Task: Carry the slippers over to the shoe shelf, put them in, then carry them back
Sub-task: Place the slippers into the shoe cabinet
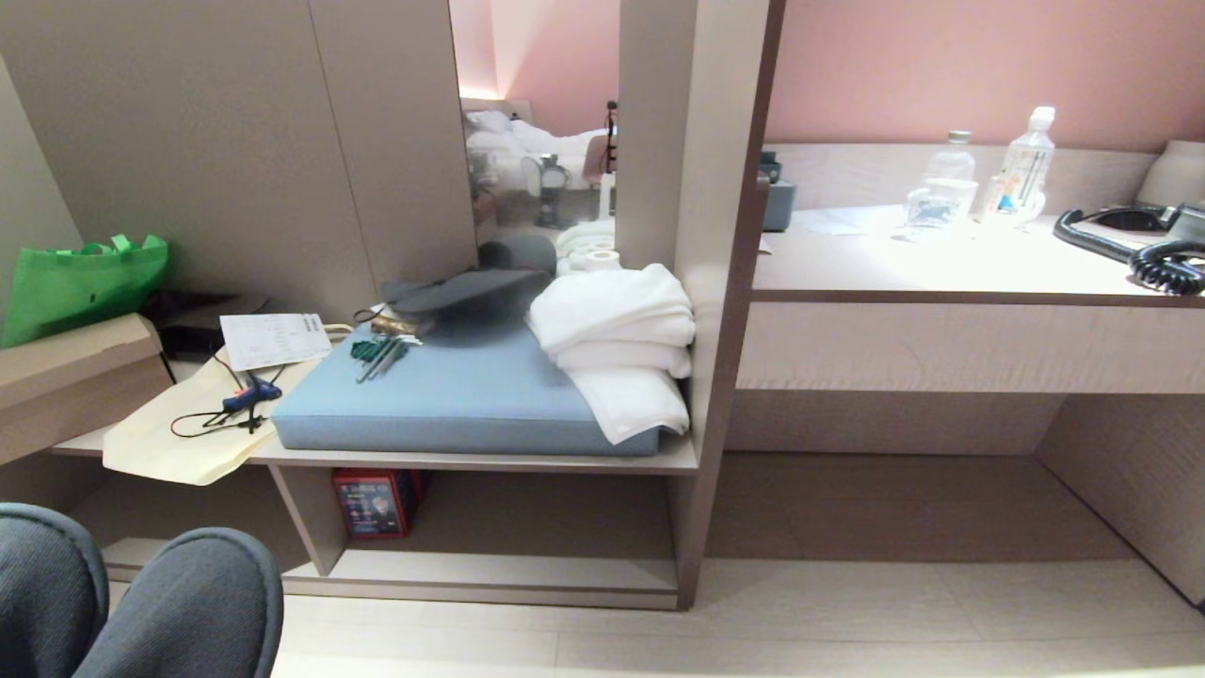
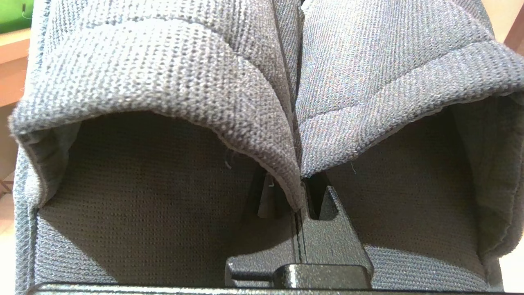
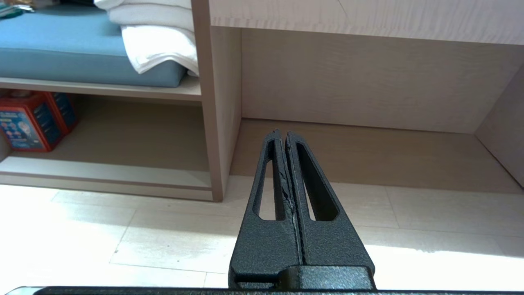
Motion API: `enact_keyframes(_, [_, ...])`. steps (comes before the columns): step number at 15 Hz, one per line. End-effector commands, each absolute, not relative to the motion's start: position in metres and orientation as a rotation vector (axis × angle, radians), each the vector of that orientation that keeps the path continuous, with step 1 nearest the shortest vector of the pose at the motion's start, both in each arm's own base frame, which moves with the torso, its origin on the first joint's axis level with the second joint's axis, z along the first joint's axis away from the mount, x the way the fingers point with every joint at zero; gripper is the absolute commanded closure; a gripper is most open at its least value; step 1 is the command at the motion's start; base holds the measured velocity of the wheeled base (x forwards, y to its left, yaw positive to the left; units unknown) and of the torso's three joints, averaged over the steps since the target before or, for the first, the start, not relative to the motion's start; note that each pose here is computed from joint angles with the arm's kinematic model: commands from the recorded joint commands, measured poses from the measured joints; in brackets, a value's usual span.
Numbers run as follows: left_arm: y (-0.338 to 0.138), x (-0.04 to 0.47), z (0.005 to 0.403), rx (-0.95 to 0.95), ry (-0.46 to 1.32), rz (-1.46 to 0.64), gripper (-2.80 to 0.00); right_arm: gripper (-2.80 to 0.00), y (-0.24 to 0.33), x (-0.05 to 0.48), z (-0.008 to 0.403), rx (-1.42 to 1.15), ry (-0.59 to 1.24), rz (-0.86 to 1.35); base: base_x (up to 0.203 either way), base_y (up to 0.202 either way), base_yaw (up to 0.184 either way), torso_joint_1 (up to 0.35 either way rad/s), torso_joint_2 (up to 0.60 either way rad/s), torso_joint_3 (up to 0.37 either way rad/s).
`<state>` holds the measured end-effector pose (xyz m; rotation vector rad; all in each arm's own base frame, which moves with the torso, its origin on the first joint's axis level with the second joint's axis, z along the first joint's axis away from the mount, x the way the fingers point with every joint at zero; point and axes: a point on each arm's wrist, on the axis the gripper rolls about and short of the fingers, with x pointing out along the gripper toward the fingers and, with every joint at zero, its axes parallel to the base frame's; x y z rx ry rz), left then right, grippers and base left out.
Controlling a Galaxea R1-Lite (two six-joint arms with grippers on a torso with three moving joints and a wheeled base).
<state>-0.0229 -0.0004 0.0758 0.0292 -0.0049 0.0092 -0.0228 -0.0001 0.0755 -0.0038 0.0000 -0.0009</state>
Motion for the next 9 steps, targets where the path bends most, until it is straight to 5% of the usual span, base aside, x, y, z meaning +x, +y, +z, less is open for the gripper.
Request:
enact_keyframes(1, [-0.0004,-0.0228,0.076,0.03,-0.004,0.009,0.0,0.0,-0.0001,-0.0227,0.0755,-0.005,0.002,0.0,0.0,0.0,0.0,0.0,0.0,0.0])
enact_keyframes(9, [-0.0005,-0.0228,0.076,0.025,-0.004,0.009,0.0,0.0,-0.0001,-0.0228,0.0755,-0.005,0.0,0.0,0.0,0.0,0.0,0.002,0.0,-0.16])
